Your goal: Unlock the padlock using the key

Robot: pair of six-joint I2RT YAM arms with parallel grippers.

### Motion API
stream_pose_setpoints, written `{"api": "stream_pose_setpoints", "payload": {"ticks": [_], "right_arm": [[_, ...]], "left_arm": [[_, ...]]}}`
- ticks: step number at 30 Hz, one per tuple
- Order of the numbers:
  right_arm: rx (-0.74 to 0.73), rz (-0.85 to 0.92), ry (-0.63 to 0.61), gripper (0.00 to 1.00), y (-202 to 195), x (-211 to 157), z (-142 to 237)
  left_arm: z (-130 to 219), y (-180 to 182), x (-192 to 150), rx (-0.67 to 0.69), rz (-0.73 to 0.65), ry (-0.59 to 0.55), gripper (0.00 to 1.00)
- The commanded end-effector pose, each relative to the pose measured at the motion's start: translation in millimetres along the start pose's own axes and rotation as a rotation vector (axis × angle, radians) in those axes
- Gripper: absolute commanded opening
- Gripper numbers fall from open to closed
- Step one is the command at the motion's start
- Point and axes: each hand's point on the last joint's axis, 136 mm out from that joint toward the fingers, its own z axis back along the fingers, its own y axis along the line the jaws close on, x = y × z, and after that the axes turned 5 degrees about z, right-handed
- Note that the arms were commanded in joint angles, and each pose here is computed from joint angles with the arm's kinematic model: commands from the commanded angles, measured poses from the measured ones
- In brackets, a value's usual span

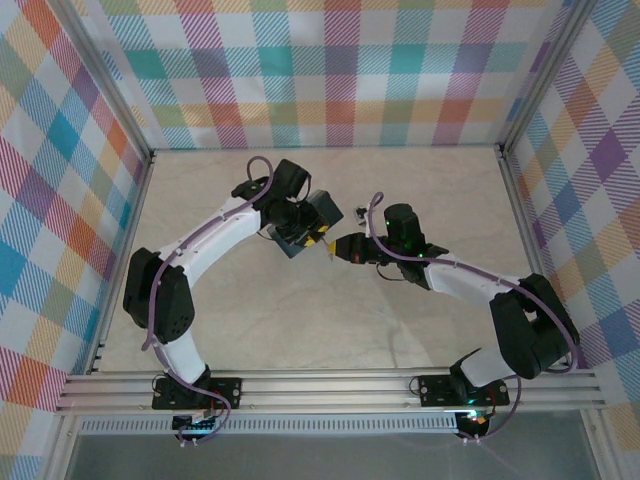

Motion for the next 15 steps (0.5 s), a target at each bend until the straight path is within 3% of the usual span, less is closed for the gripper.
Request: {"api": "stream_pose_setpoints", "payload": {"ticks": [1,9,15], "right_arm": [[0.005,0.07,-0.056,0.0,10,17,1],[0.048,0.066,-0.069,0.0,17,26,-4],[0.028,0.033,-0.013,0.0,9,9,-4]], "left_arm": [[12,-14,-17,-0.034,-0.068,0.072,0.08],[7,-5,-20,-0.012,-0.068,0.077,0.08],[12,-3,-5,-0.014,-0.043,0.053,0.08]]}}
